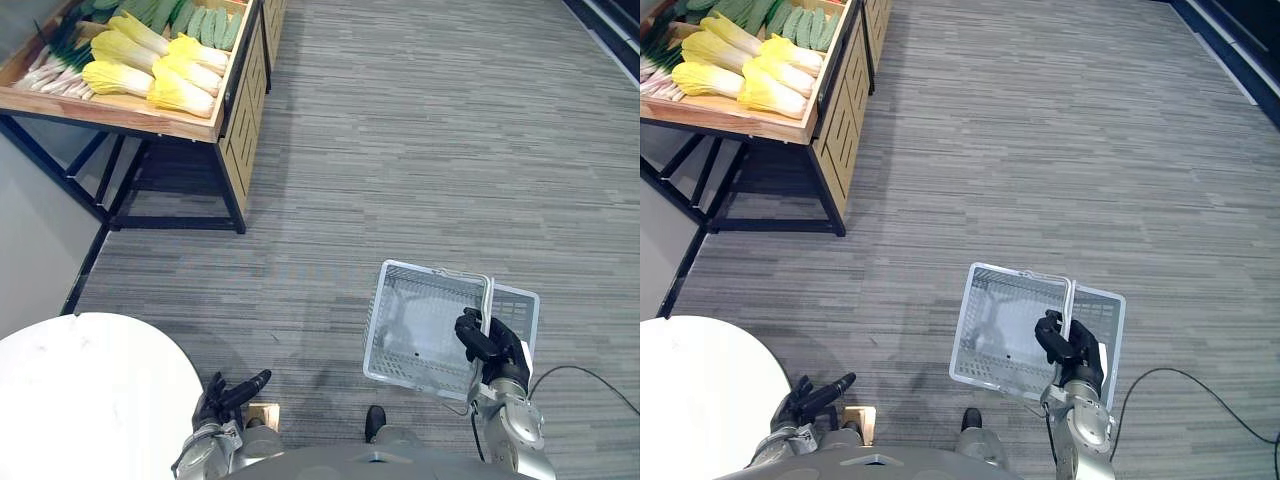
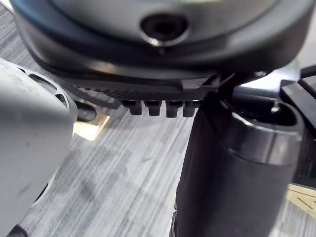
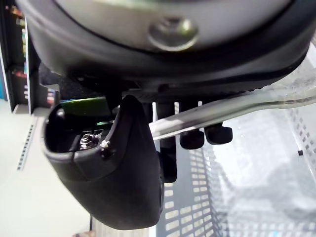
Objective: Pick vegetable in the basket
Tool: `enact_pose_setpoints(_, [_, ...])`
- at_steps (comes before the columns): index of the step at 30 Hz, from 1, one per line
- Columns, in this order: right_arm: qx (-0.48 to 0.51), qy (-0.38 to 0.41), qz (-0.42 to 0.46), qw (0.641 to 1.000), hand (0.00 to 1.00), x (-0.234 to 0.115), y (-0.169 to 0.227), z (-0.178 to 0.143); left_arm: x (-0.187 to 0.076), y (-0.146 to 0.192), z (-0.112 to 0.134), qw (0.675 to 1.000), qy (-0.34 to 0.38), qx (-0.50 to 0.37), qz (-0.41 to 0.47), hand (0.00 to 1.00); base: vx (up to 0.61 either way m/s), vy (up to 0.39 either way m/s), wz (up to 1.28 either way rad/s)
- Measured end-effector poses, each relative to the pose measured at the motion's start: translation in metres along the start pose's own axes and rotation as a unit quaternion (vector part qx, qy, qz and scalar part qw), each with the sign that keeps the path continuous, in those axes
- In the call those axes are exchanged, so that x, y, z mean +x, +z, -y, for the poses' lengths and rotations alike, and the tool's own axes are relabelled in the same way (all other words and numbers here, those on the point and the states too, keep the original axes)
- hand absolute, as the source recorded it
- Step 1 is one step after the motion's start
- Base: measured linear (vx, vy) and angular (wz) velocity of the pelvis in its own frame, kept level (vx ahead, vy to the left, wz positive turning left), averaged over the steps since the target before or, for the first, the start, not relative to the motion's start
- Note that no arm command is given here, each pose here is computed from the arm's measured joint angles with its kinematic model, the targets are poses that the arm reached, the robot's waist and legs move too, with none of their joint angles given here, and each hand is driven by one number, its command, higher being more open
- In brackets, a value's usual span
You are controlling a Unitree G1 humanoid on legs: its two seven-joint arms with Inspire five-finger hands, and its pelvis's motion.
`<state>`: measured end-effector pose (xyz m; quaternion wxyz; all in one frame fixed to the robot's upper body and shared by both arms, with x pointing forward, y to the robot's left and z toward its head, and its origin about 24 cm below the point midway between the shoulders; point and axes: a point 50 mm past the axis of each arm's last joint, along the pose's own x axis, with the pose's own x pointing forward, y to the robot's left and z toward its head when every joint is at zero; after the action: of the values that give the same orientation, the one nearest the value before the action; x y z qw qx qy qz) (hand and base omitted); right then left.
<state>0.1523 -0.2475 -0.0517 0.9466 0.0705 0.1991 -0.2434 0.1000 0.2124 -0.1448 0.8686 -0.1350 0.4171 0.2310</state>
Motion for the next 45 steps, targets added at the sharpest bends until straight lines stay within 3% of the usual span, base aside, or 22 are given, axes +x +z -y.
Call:
enact_pose_setpoints(15, [-0.015, -0.003, -0.022, 1.0, 0.0, -0.004, -0.008, 0.002, -0.004, -0.003, -0.029, 0.999, 0.032, 0.02, -0.008, 1.0, -0.04, 0.106, 0.1])
enact_pose_setpoints(22, [-0.011, 0.0, -0.026, 1.0, 0.0, -0.002, -0.01, -0.003, -0.007, -0.009, -0.044, 0.998, 0.056, 0.027, -0.024, 1.0, 0.22, -0.173, 0.21])
enact_pose_setpoints(24, [-0.02, 0.007, -0.007, 1.0, 0.0, 0.01, 0.003, -0.004, -0.003, -0.009, -0.024, 0.999, 0.034, 0.013, -0.025, 1.0, 0.27, -0.16, 0.02])
enact_pose_setpoints(28, [-0.018, 0.018, 0.003, 1.0, 0.0, 0.013, 0.009, -0.01, 0.001, -0.002, -0.012, 1.0, 0.016, 0.024, -0.01, 1.0, 0.26, -0.215, 0.25])
enact_pose_setpoints(40, [-0.03, 0.013, -0.015, 0.999, 0.0, -0.002, -0.003, 0.005, -0.008, -0.027, -0.027, 0.997, 0.053, 0.01, -0.055, 1.0, 0.2, -0.203, 0.09])
enact_pose_setpoints(45, [-0.036, 0.003, -0.006, 0.999, 0.0, -0.001, 0.003, 0.009, -0.007, -0.022, -0.022, 0.998, 0.041, -0.007, -0.041, 1.0, 0.31, -0.047, -0.43])
